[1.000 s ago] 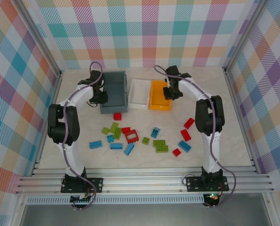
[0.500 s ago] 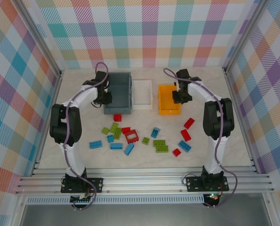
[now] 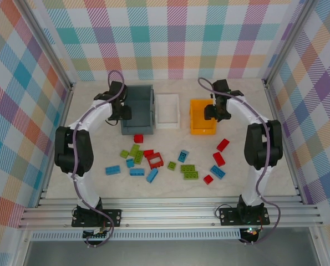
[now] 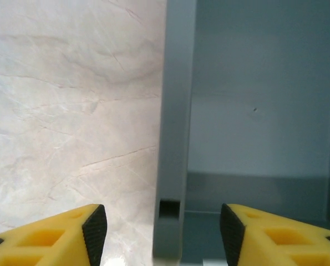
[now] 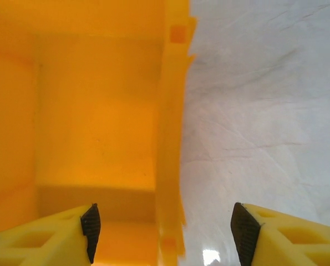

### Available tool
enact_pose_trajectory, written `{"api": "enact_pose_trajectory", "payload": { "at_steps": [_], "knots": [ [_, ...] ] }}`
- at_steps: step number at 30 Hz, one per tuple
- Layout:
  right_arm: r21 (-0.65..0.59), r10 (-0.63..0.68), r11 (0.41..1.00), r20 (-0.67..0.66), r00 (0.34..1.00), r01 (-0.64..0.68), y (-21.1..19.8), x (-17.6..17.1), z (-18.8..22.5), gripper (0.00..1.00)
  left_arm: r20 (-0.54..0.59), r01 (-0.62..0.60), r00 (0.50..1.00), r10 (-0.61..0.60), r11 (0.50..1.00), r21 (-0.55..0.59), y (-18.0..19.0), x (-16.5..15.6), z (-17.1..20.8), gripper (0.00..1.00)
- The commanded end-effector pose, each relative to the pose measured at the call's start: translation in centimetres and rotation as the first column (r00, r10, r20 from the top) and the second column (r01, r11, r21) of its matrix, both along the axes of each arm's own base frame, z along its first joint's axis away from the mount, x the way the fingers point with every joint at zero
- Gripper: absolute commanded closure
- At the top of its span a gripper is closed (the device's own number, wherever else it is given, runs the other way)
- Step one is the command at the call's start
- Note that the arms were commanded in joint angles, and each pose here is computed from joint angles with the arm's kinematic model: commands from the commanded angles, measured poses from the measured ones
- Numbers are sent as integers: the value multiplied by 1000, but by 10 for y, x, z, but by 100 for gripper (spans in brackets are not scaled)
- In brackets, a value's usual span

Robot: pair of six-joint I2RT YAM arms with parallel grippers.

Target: Sort the legos into containers by color

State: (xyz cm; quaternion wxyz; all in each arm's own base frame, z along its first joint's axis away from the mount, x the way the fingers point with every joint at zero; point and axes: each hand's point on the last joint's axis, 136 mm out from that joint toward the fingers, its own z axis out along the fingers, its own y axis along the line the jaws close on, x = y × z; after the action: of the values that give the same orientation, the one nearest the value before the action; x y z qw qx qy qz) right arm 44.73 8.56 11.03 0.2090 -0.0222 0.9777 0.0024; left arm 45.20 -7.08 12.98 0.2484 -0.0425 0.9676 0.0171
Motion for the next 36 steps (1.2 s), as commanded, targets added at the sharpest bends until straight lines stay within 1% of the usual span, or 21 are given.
{"api": "enact_pose_trajectory", "payload": {
  "at_steps": [1, 2, 3, 4, 5, 6, 7, 9, 12, 14, 15, 17, 19, 24, 28, 31, 36],
  "knots": [
    [5, -141, 990, 84, 986, 141, -17, -24, 41, 29, 128, -58, 990, 63, 998, -40, 10, -16, 61, 28],
    [12, -183, 983, 86, 979, 183, -22, -36, 43, 28, 162, -60, 984, 71, 996, -73, 8, -22, 76, 25],
    [21, -231, 973, 85, 969, 230, -28, -47, 45, 27, 187, -53, 980, 72, 993, -109, 3, -29, 87, 25],
    [40, -285, 958, 71, 956, 283, -32, -62, 42, 26, 223, -31, 973, 66, 987, -158, -5, -38, 102, 24],
    [64, -327, 944, 53, 944, 323, -33, -76, 37, 26, 254, -3, 966, 56, 979, -204, -15, -50, 114, 20],
    [92, -352, 933, 29, 936, 348, -32, -88, 31, 26, 279, 31, 959, 40, 969, -243, -27, -60, 123, 19],
    [112, -378, 920, 3, 926, 375, -32, -101, 23, 26, 308, 80, 951, 15, 953, -292, -44, -74, 132, 14],
    [149, -413, 898, -38, 910, 414, -30, -120, 11, 26, 361, 186, 931, -50, 917, -353, -79, -104, 143, 14],
    [195, -417, 885, -77, 906, 424, -24, -132, -6, 23, 421, 294, 902, -97, 852, -433, -121, -149, 148, 14],
    [190, -421, 880, -111, 900, 435, -22, -135, -20, 22, 450, 345, 886, -110, 804, -484, -142, -178, 146, 14],
    [185, -426, 878, -124, 896, 443, -22, -137, -26, 23, 458, 360, 882, -113, 788, -499, -149, -189, 145, 14],
    [173, -434, 873, -146, 889, 455, -22, -138, -40, 22, 471, 385, 874, -121, 763, -519, -160, -211, 141, 14],
    [164, -442, 869, -160, 882, 466, -23, -137, -51, 23, 481, 405, 866, -137, 757, -513, -166, -227, 137, 14],
    [158, -446, 866, -182, 876, 474, -27, -125, -68, 24, 467, 422, 866, -178, 762, -492, -176, -250, 122, 14],
    [145, -460, 860, -196, 866, 490, -32, -119, -78, 30, 455, 430, 867, -201, 764, -482, -181, -257, 115, 15],
    [135, -470, 855, -204, 859, 501, -37, -117, -83, 37, 459, 436, 864, -207, 763, -476, -182, -258, 118, 15],
    [132, -468, 859, -189, 863, 494, -39, -115, -85, 58, 466, 435, 862, -202, 767, -472, -181, -257, 121, 16]
  ]
}}
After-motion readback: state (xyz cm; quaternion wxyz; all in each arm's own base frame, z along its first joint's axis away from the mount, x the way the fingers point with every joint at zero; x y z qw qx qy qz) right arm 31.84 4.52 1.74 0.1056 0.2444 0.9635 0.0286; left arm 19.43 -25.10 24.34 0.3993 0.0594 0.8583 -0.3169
